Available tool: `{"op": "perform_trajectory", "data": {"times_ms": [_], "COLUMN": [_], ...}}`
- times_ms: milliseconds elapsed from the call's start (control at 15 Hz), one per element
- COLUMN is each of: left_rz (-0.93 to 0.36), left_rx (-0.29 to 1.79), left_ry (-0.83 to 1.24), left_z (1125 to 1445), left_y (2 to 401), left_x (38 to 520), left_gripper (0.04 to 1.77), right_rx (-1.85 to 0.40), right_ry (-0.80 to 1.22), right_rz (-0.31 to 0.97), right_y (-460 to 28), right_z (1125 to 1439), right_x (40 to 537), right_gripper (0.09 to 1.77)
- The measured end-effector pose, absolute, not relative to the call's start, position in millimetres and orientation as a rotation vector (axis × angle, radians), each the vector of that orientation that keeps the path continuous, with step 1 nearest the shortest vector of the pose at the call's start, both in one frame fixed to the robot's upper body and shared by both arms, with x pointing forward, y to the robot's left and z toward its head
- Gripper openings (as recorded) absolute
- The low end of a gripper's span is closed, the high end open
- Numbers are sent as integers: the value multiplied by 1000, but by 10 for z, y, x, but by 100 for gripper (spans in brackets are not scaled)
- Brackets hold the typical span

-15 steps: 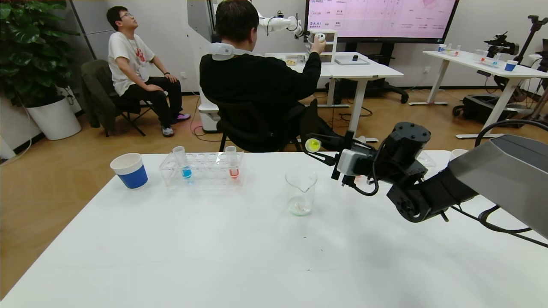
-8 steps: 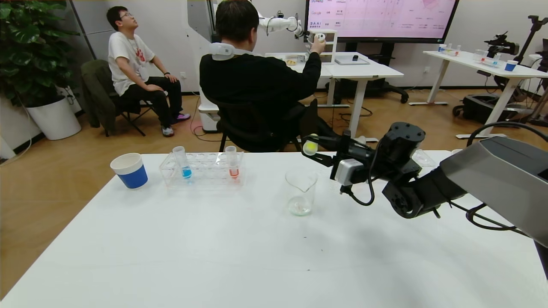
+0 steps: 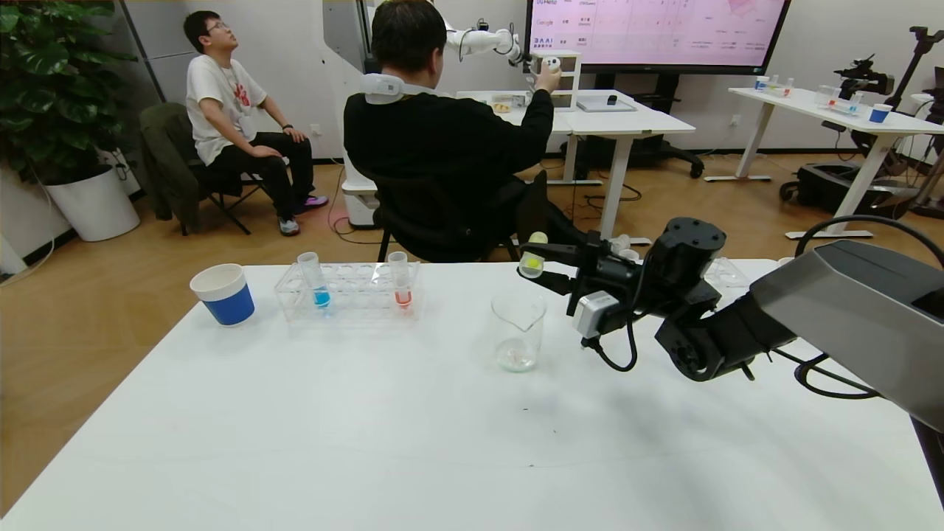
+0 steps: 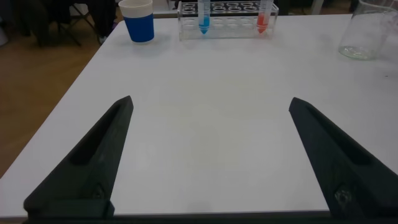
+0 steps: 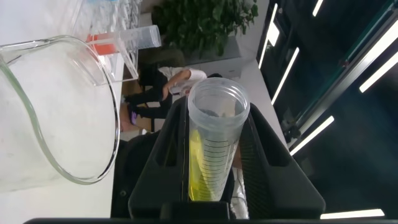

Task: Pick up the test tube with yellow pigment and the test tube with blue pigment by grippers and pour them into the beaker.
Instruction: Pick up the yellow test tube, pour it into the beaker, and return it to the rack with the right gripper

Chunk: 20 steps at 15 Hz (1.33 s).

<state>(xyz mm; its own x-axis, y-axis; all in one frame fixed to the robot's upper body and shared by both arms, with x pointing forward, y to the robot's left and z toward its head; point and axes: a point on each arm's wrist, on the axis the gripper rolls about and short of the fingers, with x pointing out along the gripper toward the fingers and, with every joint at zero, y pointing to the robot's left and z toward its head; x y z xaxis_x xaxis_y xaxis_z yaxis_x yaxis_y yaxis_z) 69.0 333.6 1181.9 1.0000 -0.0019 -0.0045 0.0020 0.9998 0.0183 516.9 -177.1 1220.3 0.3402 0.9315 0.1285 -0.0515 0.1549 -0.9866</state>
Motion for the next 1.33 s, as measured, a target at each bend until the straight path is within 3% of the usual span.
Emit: {"op": "perform_trajectory", "data": {"times_ms": [1333], "left_rz": [-2], "left_rx": [18], "left_ry": [4], "left_z": [11819], "left_y": [3336], "left_x": [690], "left_gripper": [175], "right_rx": [-1374], "right_ry": [-1048], "right_rz": [773], "right_y": [-1840], "right_z": [12206], "right_x": [5216], "right_gripper": [49]}}
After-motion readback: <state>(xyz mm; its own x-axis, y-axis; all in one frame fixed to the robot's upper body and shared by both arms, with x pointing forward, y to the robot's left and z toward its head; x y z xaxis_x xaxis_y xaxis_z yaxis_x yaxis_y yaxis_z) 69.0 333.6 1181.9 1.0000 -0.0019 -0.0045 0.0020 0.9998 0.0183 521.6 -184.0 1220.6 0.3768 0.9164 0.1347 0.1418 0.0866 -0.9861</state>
